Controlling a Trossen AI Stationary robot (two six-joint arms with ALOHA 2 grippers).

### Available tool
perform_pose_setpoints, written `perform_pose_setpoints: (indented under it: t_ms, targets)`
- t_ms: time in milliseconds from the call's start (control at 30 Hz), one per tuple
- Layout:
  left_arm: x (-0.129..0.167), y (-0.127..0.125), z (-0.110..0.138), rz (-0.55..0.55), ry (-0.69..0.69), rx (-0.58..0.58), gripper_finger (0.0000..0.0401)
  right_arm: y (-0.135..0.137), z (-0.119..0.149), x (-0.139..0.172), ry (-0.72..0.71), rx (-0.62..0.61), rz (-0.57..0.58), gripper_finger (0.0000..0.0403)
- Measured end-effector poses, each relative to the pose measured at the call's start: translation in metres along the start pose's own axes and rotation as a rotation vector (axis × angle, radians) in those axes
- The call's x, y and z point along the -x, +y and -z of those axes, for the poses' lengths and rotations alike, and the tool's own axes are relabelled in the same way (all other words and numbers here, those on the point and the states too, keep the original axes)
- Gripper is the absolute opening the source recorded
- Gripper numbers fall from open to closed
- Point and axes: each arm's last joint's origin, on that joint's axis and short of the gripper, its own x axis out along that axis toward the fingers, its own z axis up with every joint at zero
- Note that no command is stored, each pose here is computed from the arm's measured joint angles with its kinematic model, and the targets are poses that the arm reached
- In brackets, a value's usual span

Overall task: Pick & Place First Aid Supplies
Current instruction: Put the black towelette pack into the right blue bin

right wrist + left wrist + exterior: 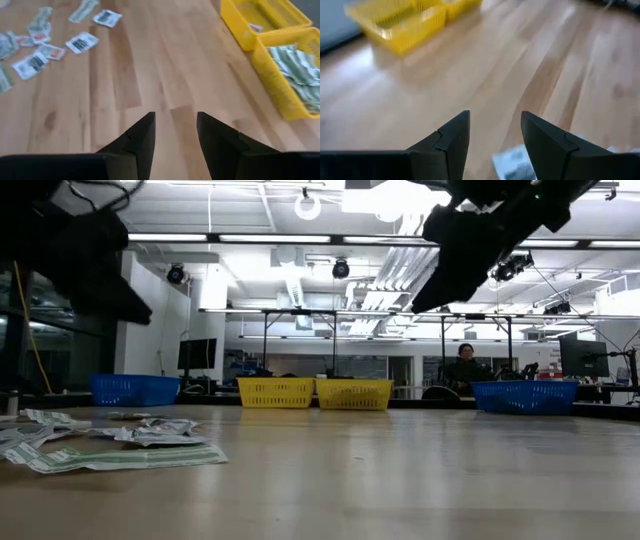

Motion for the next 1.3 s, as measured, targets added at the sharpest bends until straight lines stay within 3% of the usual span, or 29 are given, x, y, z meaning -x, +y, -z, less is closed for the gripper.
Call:
perform_pose_setpoints:
  t_ms: [300, 467, 700, 1000, 1300]
  targets:
    - [-0.031, -0.005, -0.002, -0.158, 0.228, 0.297, 0.0177, 0.019, 0.002, -0.002, -0.057, 0.012, -0.051, 0.0138]
    - [-0.047, 0.009, -0.006, -0.107, 0.429, 0.452, 0.0177, 0.033, -0.005, 0.0, -0.142, 0.039, -0.105, 0.0138]
    - [-0.065, 0.028, -0.006, -0.055, 0.592, 0.628, 0.0177, 0.054, -0.007, 0.004, -0.205, 0.115, -0.111, 0.0138]
    - [-0.084, 0.034, 0.009, -0.003, 0.823, 0.693, 0.0177, 0.075, -0.002, 0.009, -0.222, 0.18, -0.066, 0.0138]
    - [-0.1, 0.033, 0.018, 0.01, 0.91, 0.676, 0.0177, 0.085, 0.001, 0.012, -0.233, 0.208, -0.055, 0.0138]
